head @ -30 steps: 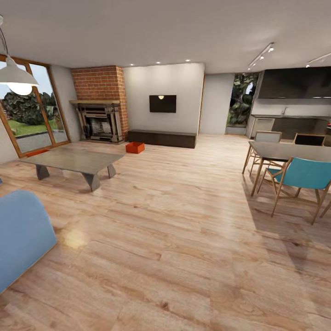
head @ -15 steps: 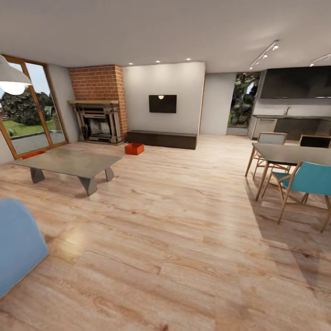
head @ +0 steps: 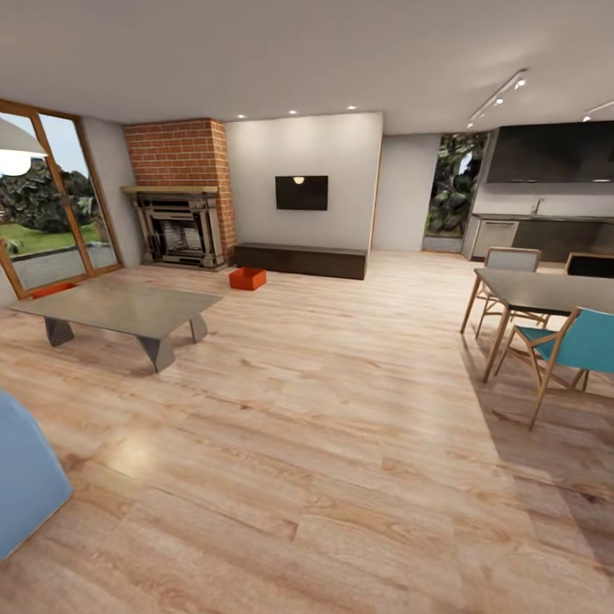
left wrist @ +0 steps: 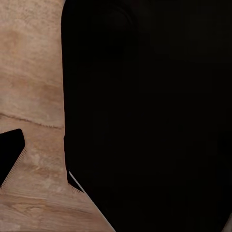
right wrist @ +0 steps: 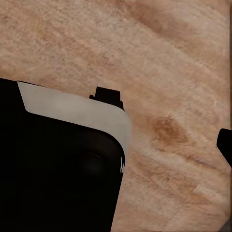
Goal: Move the two storage containers from the living room to the garage. In the garage, place one container on the floor and stack the other container on top of it (either order is fine).
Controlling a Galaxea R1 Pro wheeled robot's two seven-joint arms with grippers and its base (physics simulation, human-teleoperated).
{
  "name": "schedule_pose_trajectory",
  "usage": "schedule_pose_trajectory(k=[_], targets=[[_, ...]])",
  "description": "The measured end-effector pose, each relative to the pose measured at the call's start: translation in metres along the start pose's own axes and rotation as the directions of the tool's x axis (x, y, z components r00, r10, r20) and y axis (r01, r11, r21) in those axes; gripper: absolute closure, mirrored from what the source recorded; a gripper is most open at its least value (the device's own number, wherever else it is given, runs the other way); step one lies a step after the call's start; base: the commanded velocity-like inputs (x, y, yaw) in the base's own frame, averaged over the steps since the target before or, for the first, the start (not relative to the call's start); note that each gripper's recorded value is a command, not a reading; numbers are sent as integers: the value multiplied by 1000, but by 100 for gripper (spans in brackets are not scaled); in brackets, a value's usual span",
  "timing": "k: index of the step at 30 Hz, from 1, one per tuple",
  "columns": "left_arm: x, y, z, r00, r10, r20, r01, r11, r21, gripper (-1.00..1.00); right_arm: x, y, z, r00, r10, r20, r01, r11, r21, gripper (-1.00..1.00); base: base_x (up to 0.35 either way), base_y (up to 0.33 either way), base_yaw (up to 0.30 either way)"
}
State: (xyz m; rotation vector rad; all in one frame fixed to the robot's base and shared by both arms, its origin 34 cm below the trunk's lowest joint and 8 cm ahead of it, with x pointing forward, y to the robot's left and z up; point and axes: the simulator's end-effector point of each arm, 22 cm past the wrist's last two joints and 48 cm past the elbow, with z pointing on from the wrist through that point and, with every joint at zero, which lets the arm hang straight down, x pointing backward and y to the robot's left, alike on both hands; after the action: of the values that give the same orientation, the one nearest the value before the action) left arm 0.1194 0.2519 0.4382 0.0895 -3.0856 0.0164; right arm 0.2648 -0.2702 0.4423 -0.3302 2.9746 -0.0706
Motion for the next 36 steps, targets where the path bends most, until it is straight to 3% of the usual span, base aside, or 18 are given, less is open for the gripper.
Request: schedule_pose_trajectory(k=[36], targets=[[0,0,0,1000,0,0,0,1000,0,-100,0,0,0,1000,-2,0,2,1000,0,-100,322,0,0]])
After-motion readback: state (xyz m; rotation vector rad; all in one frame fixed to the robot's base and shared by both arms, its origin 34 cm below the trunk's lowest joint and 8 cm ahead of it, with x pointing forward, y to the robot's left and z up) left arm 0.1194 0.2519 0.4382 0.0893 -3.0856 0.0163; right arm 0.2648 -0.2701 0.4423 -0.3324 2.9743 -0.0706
